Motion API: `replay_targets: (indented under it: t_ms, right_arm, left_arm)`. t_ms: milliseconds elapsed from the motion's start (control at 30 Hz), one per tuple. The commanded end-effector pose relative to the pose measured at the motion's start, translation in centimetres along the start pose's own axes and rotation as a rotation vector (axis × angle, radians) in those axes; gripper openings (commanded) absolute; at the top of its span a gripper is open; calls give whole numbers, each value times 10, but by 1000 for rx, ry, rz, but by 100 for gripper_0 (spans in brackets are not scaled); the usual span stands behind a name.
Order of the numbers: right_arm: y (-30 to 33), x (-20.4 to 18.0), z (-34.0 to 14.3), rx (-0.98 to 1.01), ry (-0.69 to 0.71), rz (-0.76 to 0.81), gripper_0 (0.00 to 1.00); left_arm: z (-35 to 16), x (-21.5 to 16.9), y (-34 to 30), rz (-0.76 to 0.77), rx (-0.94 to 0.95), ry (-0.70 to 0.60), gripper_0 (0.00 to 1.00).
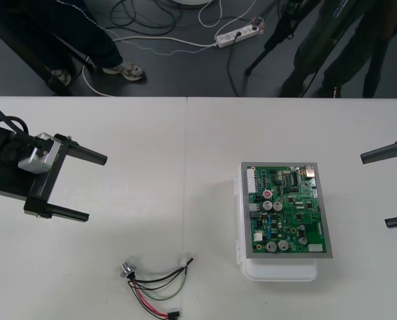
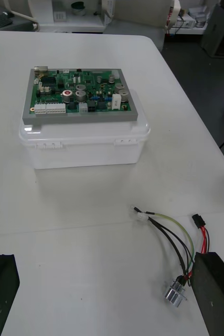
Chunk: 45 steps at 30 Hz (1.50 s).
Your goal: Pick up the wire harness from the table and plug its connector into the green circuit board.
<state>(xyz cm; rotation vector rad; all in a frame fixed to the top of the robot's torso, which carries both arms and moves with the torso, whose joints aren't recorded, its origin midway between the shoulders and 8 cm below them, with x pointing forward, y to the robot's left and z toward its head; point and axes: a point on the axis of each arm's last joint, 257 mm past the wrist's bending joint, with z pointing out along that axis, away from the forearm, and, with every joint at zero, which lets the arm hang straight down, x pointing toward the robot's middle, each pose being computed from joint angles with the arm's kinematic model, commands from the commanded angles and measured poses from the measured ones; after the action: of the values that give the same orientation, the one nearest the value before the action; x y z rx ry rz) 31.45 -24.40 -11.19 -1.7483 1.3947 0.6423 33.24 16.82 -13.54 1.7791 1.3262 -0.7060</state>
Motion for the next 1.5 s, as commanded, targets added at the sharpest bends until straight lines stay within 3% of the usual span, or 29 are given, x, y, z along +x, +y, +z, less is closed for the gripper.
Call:
replay_targets:
  t_ms: [33, 467, 667, 1233, 1500]
  right_arm:
    - [-1, -5, -7, 16, -13, 18, 100]
    - [-1, -5, -7, 16, -13, 18, 100]
    - [10, -3, 13, 4, -82, 63, 100]
    - [9, -39, 13, 8, -272, 106, 100]
    - [9, -59, 9, -12, -366, 221, 100]
  left_arm:
    - [4, 17, -27, -19, 54, 15, 96]
    - [6, 21, -30, -20, 58, 18, 97]
    - [4, 28, -30, 8, 63, 54, 97]
    - [6, 39, -41, 213, 118, 245, 96]
    - [8, 47, -44, 347, 143, 378, 96]
